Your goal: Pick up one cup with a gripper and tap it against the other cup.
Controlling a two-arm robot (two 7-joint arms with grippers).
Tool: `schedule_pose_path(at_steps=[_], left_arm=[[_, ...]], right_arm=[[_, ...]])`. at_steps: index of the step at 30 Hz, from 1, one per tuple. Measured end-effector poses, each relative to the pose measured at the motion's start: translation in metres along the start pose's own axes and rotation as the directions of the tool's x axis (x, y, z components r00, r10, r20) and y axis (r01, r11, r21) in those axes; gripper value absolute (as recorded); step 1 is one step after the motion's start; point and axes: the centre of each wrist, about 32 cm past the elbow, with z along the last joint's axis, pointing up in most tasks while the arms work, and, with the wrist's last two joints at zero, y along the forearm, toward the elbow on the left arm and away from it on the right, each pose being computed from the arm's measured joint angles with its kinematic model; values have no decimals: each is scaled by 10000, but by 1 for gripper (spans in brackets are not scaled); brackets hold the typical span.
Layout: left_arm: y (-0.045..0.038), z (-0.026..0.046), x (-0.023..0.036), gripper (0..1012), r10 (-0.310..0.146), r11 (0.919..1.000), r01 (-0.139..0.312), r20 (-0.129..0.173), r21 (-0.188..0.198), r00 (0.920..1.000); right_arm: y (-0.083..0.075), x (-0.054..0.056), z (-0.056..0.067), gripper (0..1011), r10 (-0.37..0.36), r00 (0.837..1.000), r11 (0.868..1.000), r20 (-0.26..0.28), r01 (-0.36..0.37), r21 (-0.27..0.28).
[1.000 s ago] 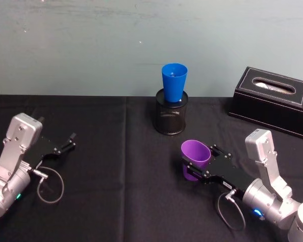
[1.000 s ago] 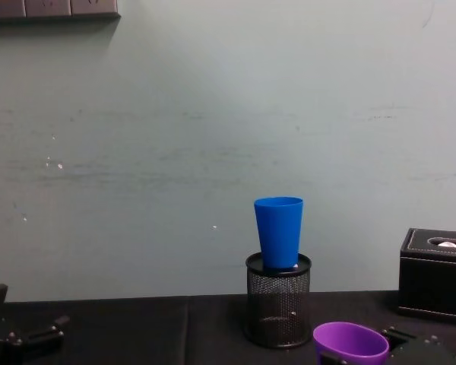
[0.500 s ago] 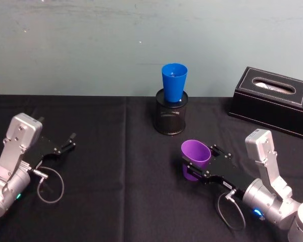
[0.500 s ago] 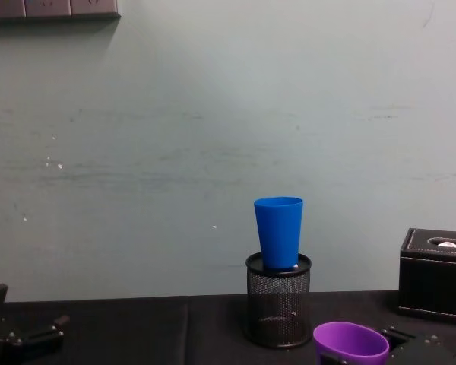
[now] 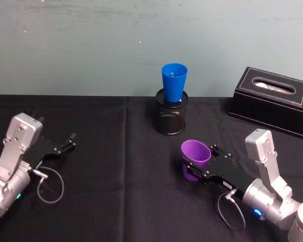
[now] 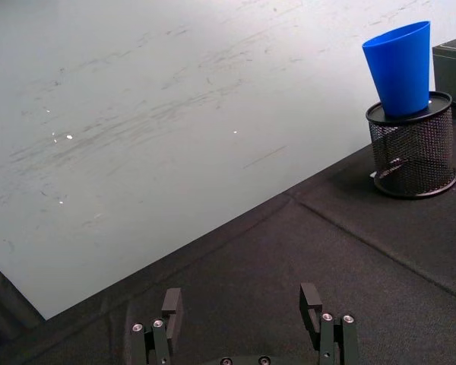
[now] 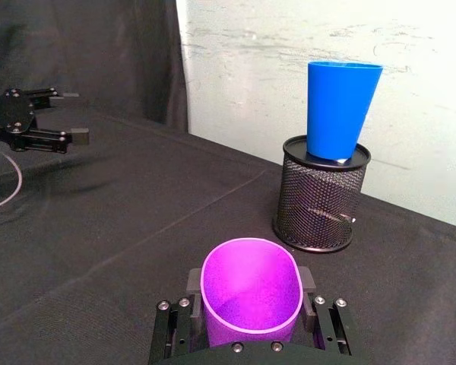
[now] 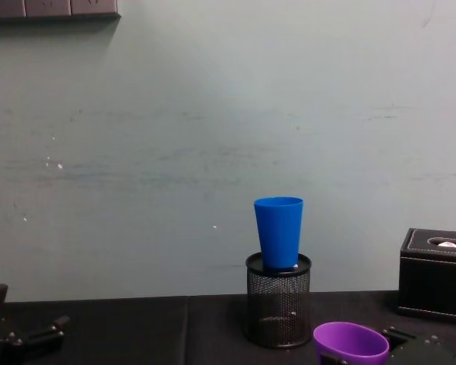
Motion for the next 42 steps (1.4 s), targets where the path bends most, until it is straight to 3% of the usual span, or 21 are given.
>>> schedule_pose_path(at_steps=[22, 32, 42], left_arm=[[0, 0, 0, 1011, 0, 10000, 0, 0, 0, 10000], [0, 0, 0, 1011, 0, 10000, 0, -1, -1, 10000], [0, 0, 0, 1011, 0, 10000, 0, 0, 0, 10000]], right_arm=[[1, 2, 8, 721, 1, 10000, 10000, -7, -1, 33], [8, 8, 145, 721, 94, 9999, 9990, -60, -91, 445], [-23, 67, 392, 721, -126, 9998, 9943, 171, 108, 1059]])
